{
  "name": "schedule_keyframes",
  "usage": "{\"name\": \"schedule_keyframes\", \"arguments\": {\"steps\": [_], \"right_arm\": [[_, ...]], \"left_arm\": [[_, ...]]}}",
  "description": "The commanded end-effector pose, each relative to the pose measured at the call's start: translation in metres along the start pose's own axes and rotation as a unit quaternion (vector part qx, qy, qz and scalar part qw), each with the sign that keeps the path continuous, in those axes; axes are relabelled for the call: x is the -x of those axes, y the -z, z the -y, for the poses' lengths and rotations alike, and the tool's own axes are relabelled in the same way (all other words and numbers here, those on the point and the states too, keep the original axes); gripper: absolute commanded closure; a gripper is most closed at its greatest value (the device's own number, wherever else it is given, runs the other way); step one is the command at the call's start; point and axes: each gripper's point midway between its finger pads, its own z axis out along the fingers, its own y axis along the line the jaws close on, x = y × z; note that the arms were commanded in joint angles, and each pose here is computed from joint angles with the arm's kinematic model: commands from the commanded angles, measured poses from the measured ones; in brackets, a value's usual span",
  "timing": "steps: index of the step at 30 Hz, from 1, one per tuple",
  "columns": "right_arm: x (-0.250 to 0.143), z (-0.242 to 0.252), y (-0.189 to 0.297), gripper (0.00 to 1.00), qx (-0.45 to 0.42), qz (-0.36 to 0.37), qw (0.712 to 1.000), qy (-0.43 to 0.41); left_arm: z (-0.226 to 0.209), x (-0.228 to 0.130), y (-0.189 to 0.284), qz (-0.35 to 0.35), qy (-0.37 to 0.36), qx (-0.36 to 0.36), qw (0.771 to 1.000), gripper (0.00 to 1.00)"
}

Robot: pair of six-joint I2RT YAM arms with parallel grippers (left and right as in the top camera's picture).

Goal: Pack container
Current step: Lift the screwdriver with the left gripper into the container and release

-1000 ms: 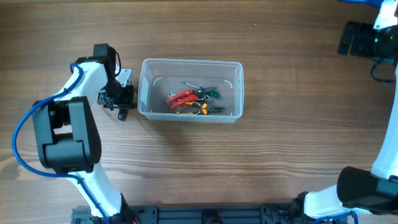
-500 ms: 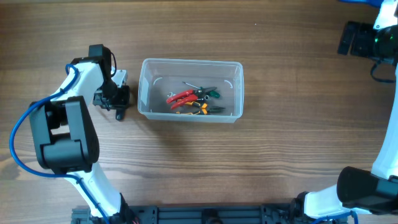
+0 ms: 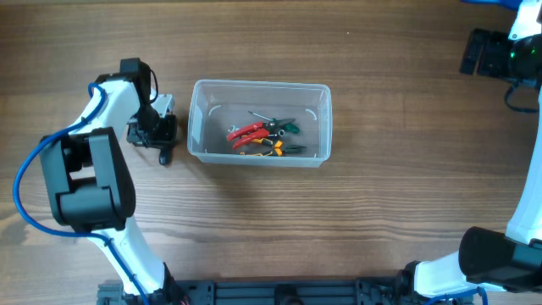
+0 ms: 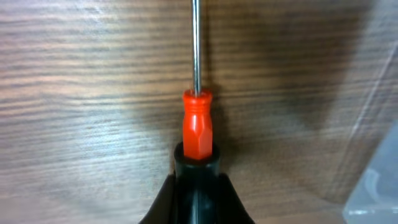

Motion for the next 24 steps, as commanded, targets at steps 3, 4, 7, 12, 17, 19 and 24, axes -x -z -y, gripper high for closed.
{"name": "schedule_keyframes", "arguments": {"steps": [3, 4, 7, 12, 17, 19, 24], "right_arm": [[0.000, -0.002, -0.001, 0.00, 0.003, -0.001, 1.000, -0.002], [0.000, -0.002, -0.001, 0.00, 0.003, -0.001, 1.000, -0.002], [0.000, -0.002, -0.001, 0.00, 0.003, -0.001, 1.000, -0.002], [0.000, -0.002, -0.001, 0.00, 0.003, -0.001, 1.000, -0.002], [0.000, -0.002, -0.001, 0.00, 0.003, -0.001, 1.000, -0.002], [0.000, -0.002, -0.001, 0.00, 0.003, -0.001, 1.000, -0.002], [0.000, -0.002, -0.001, 0.00, 0.003, -0.001, 1.000, -0.002]], "left_arm": [[-0.027, 0.053, 0.075, 0.085, 0.004, 0.076, 0.993, 0.96], [-0.030, 0.062, 0.093, 0.111, 0.005, 0.085, 0.990, 0.96], [-0.030, 0.082, 0.144, 0.181, 0.005, 0.096, 0.979, 0.96], [0.025, 0.087, 0.206, 0.269, -0.129, 0.031, 0.954, 0.96], [0.100, 0.075, 0.240, 0.324, -0.254, -0.066, 0.909, 0.96], [0.136, 0.064, 0.248, 0.333, -0.322, -0.105, 0.880, 0.96], [0.201, 0.028, 0.235, 0.298, -0.482, -0.128, 0.814, 0.96]]}}
